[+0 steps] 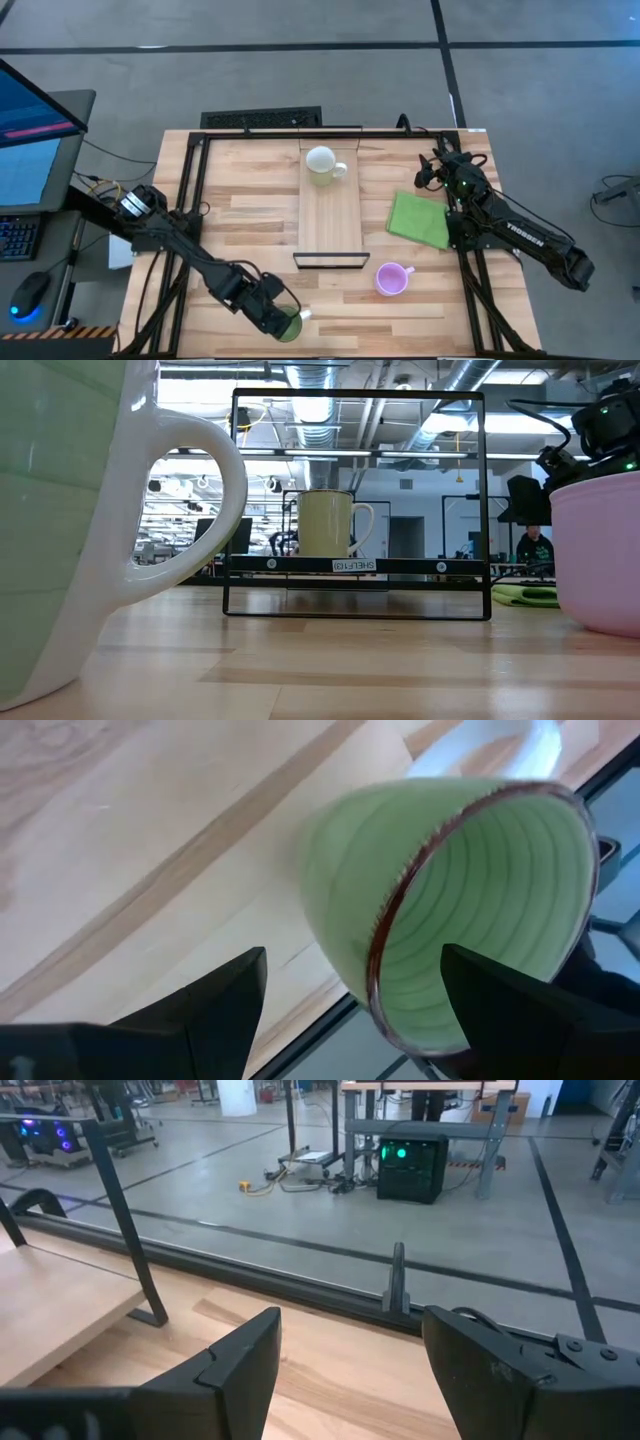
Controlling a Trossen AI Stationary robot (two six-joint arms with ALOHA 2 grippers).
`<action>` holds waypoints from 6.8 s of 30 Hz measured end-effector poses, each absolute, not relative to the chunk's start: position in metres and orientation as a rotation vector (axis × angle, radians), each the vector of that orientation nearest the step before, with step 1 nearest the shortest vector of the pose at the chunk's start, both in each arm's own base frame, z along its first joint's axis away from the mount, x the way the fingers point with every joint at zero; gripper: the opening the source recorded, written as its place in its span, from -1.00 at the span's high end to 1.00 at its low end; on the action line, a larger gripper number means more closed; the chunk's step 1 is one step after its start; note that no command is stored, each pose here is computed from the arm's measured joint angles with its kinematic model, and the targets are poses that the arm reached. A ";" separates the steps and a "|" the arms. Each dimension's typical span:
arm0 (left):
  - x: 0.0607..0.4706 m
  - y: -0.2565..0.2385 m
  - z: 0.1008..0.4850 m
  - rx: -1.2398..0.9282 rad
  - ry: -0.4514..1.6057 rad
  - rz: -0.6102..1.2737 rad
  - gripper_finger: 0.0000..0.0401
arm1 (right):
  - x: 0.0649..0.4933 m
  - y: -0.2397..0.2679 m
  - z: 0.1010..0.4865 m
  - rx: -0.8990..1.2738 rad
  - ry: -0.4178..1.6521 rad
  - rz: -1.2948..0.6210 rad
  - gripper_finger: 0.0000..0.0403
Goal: Stack small to large cups/mugs on shelf
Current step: Put the green mug on the shelf
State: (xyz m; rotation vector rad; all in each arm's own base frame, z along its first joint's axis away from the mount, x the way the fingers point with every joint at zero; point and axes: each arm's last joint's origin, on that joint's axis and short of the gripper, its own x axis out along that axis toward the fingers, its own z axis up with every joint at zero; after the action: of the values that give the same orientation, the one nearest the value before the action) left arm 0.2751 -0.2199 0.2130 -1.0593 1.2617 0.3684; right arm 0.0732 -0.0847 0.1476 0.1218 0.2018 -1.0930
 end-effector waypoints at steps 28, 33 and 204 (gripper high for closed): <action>0.279 -0.214 0.213 -1.053 1.279 0.361 -0.45 | 0.073 -0.085 0.148 0.123 0.202 -1.085 -0.33; 0.280 -0.210 0.212 -1.066 1.307 0.378 -0.45 | 0.074 -0.084 0.147 0.126 0.204 -1.070 -0.33; 0.403 0.090 0.286 -0.388 1.362 0.424 0.99 | 0.074 -0.084 0.147 0.173 0.177 -1.071 -0.33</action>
State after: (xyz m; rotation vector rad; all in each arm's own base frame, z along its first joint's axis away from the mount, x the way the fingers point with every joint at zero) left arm 0.4030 0.0904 0.2862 -0.3885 1.3624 0.4235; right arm 0.0739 -0.0843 0.1472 0.1730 0.1766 -1.0715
